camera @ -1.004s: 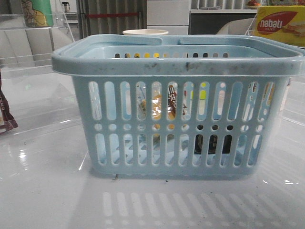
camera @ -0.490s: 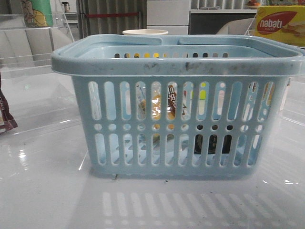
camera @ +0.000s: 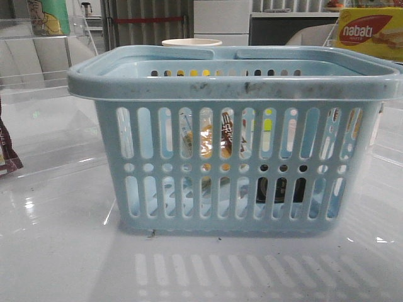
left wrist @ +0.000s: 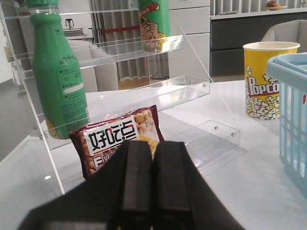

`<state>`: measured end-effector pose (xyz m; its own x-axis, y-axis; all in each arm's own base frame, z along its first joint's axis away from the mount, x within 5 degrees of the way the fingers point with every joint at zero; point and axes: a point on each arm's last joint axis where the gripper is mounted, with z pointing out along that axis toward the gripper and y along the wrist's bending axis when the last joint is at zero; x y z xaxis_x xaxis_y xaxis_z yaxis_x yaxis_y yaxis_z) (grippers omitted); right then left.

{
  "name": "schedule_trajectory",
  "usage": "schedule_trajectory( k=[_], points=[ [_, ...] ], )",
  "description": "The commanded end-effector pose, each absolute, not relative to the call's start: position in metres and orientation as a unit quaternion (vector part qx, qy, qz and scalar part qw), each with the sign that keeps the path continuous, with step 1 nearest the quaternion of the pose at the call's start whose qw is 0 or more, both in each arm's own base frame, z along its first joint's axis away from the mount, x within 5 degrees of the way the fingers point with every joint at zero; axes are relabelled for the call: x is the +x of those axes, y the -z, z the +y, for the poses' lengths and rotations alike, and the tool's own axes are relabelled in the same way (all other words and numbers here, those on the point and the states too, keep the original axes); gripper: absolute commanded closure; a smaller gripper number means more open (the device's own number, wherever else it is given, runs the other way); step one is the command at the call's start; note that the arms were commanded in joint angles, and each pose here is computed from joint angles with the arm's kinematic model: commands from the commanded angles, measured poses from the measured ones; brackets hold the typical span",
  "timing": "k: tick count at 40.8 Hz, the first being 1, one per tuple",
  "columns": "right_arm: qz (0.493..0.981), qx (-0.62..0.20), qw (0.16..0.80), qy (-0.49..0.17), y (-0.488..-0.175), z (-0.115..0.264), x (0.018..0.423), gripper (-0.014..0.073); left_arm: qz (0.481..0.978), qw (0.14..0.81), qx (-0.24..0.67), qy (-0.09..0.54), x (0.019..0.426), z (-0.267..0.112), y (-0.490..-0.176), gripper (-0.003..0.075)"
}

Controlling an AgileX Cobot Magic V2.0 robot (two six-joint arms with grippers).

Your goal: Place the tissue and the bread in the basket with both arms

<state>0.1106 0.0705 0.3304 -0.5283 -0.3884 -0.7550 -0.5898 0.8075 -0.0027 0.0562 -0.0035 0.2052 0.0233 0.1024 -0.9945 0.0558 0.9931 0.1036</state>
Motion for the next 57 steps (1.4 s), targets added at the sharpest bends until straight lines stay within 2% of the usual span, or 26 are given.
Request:
schedule_trajectory(
  k=[1,7,52,57],
  points=[
    [0.846,-0.278,0.436,-0.129,-0.3435,0.0704,0.1132,0.0538,0.652,0.757,0.045,-0.014,0.0543,-0.0026,-0.2147,0.0628],
    [0.846,-0.278,0.436,-0.129,-0.3435,0.0704,0.1132,0.0538,0.635,0.771,0.035,-0.003,0.0536,-0.0025,-0.2188,0.0628],
    [0.846,-0.278,0.436,-0.129,-0.3435,0.0704,0.1132,0.0538,0.637,0.770,0.029,0.004,0.0537,-0.0025,-0.2184,0.0628],
    [0.838,-0.267,0.459,-0.125,-0.3391,0.0649,0.1094,0.0538,0.637,0.770,0.029,0.004,0.0537,-0.0025,-0.2184,0.0628]
  ],
)
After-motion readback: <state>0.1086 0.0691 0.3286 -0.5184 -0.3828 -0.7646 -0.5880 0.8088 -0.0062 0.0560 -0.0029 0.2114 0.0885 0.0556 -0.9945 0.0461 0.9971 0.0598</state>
